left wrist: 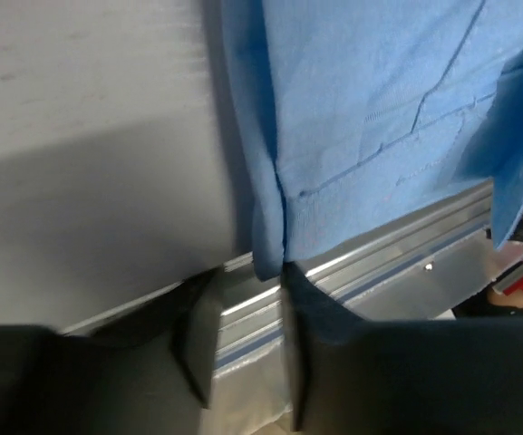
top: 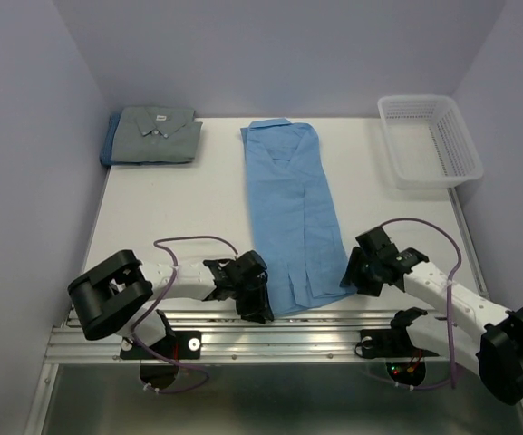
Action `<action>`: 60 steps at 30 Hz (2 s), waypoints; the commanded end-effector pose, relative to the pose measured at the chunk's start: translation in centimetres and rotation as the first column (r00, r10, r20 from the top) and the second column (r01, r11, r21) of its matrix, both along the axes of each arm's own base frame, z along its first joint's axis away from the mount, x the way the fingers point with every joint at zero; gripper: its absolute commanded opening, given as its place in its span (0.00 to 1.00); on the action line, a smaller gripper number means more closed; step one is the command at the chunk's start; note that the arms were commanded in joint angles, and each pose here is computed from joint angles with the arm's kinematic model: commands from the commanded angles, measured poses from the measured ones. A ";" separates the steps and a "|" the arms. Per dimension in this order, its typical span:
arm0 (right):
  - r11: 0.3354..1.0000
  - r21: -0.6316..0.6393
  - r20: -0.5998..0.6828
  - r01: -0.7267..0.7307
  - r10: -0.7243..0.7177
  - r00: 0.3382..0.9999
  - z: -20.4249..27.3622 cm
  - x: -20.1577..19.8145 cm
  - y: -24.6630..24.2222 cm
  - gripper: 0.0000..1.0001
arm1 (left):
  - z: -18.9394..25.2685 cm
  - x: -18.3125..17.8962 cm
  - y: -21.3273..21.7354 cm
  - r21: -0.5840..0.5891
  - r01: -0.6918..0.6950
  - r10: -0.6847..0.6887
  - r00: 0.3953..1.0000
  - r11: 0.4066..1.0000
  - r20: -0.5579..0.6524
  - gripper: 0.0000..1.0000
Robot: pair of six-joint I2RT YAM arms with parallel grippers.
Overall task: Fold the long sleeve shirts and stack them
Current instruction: Fold the shirt
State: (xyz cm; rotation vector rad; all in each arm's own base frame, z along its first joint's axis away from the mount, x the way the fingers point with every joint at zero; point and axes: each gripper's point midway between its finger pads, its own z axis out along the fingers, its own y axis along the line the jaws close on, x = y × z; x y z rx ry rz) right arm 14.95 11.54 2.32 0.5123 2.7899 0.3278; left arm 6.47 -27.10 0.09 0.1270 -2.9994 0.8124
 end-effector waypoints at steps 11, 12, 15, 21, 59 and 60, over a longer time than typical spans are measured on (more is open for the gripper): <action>0.989 0.129 0.021 -0.076 0.074 0.997 -0.2 -0.3 2.2 0.12 | 0.8 3.1 -0.5 0.041 -0.047 0.040 0.989 0.998 0.140 0.00; 0.987 0.135 0.032 -0.082 0.078 0.996 0.1 -0.1 2.4 0.08 | 1.5 3.3 -0.6 0.019 -0.046 0.042 0.987 0.999 0.156 0.00; 0.986 0.130 0.050 -0.108 0.103 0.993 0.9 0.2 2.5 0.01 | 2.7 3.5 -0.5 -0.020 -0.058 0.061 0.981 0.998 0.183 0.00; 0.981 0.131 0.137 -0.141 0.123 0.983 4.2 1.9 2.9 0.01 | 7.7 4.4 0.2 -0.172 -0.113 0.160 0.942 0.979 0.294 0.00; 0.998 -0.062 0.646 0.023 0.023 0.763 16.2 29.2 7.8 0.01 | 15.9 32.4 5.9 -0.017 -0.352 0.262 0.663 0.936 0.701 0.00; 0.996 -0.075 0.634 0.038 0.018 0.773 15.3 29.7 7.4 0.01 | 14.7 32.8 6.1 0.008 -0.354 0.252 0.682 0.935 0.686 0.00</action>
